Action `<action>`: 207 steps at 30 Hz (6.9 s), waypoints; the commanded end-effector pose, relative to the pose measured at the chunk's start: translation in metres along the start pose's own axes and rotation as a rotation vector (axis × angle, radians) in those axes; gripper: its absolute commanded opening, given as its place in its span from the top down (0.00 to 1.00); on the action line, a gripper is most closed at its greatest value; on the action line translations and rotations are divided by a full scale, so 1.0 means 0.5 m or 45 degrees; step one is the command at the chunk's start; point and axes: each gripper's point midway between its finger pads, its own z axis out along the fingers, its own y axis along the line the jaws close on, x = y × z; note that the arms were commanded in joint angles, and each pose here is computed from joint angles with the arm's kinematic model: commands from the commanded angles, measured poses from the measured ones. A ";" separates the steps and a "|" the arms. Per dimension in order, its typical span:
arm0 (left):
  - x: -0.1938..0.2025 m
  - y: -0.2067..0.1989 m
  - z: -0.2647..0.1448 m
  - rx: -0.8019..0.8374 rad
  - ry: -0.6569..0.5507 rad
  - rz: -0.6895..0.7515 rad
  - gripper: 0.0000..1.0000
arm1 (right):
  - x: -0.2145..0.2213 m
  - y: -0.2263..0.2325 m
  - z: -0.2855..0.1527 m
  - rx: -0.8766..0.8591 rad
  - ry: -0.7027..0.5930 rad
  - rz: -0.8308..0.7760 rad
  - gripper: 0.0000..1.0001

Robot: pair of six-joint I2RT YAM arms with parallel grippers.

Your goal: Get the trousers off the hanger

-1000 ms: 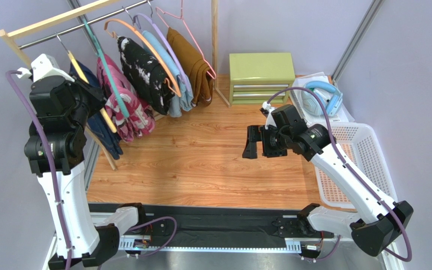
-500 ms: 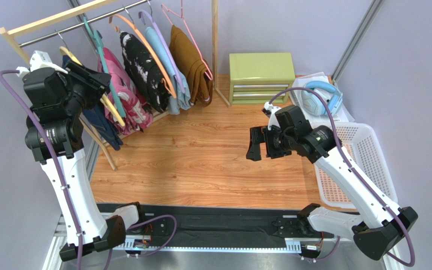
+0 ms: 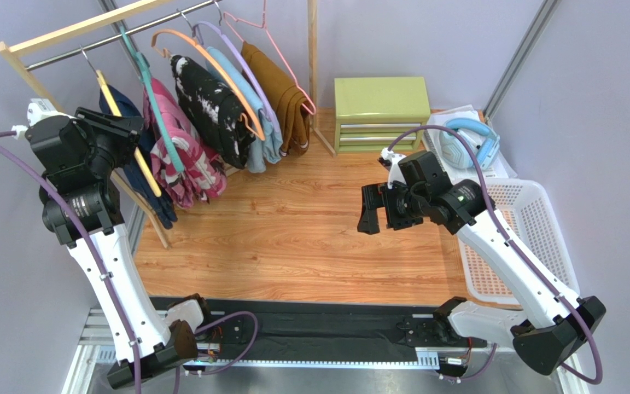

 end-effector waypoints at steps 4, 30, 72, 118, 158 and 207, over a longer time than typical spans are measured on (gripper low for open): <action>-0.024 -0.027 0.034 0.138 -0.043 0.041 0.59 | -0.032 0.012 -0.019 -0.036 -0.075 -0.035 0.00; -0.074 -0.035 0.063 0.277 -0.105 -0.021 0.76 | -0.033 0.005 0.007 -0.088 -0.047 -0.049 0.00; -0.108 -0.173 -0.050 0.799 -0.478 0.590 1.00 | -0.044 -0.008 0.023 -0.124 -0.043 -0.060 0.00; 0.339 -0.002 -0.399 0.495 0.445 -0.005 1.00 | 0.005 -0.037 0.040 -0.038 0.006 0.058 0.00; 0.340 -0.113 -0.355 0.792 1.123 0.030 1.00 | -0.016 -0.034 0.031 -0.020 -0.122 0.130 0.00; 0.385 -0.433 -0.288 0.781 0.732 -0.152 1.00 | -0.190 0.296 -0.118 -0.114 -0.993 -0.276 0.09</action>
